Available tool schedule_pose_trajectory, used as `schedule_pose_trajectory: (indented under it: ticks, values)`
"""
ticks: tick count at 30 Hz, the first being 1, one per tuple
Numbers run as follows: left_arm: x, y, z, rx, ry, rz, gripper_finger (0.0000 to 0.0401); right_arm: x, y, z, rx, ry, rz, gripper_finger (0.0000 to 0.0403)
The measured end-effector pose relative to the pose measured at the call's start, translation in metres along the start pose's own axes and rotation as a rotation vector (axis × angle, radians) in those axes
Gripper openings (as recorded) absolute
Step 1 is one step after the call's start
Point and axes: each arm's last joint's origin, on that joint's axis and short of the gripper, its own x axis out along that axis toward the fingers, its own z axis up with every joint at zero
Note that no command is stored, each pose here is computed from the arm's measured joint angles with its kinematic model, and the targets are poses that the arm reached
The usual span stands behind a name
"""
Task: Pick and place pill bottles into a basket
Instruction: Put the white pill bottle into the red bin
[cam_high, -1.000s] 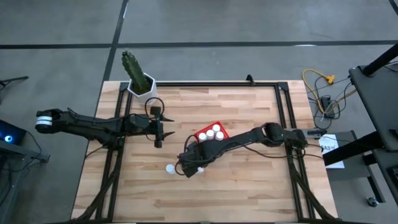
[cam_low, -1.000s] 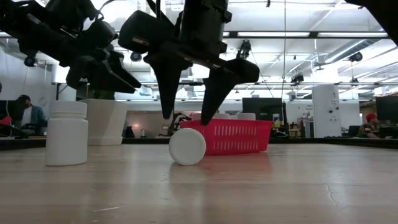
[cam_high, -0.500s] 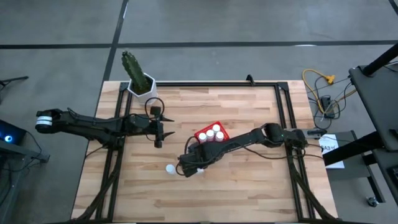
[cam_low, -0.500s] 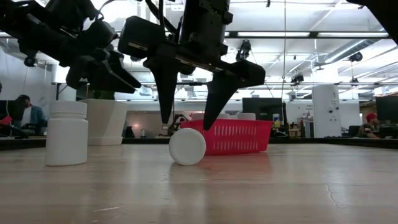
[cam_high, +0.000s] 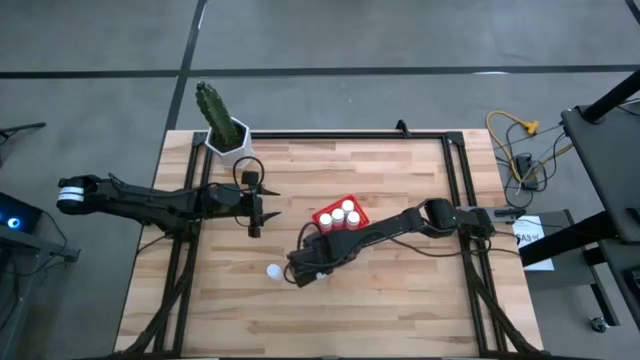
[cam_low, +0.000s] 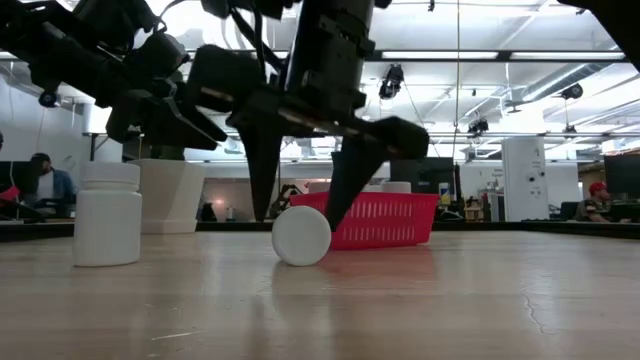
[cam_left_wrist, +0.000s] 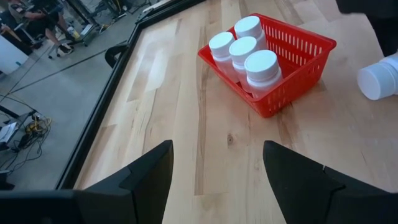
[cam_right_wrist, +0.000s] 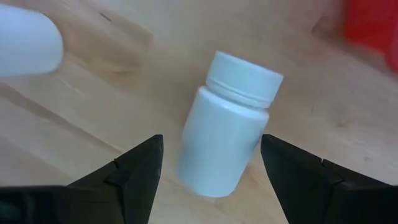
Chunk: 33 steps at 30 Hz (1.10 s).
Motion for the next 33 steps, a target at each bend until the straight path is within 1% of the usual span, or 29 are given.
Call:
schedule_pose_trajectory:
  ticks: [8,14,17,19,25,28,33]
  values:
    - [0.000,0.000,0.000,0.000,0.000,0.000,0.0231,0.017,-0.006,-0.001,0.011,0.024,0.007,0.0260]
    - [0.000,0.000,0.000,0.000,0.000,0.000,0.0231,0.022,-0.010,-0.002,0.014,0.056,-0.004,0.0258]
    - [0.000,0.000,0.000,0.000,0.000,0.000,0.0231,0.022,-0.010,-0.002,-0.010,0.058,-0.002,0.0247]
    - [0.000,0.000,0.000,0.000,0.000,0.000,0.0231,0.021,-0.010,-0.001,-0.028,0.058,0.001,0.0229]
    - [0.000,0.000,0.000,0.000,0.000,0.000,0.0231,0.021,-0.006,0.002,-0.125,0.076,0.064,0.0149]
    - [0.000,0.000,0.000,0.000,0.000,0.000,0.0231,0.017,-0.001,0.004,-0.197,0.063,0.100,0.0147]
    - [0.000,0.000,0.000,-0.008,0.000,0.000,0.0231,-0.005,0.011,0.010,-0.308,-0.044,0.142,0.0147]
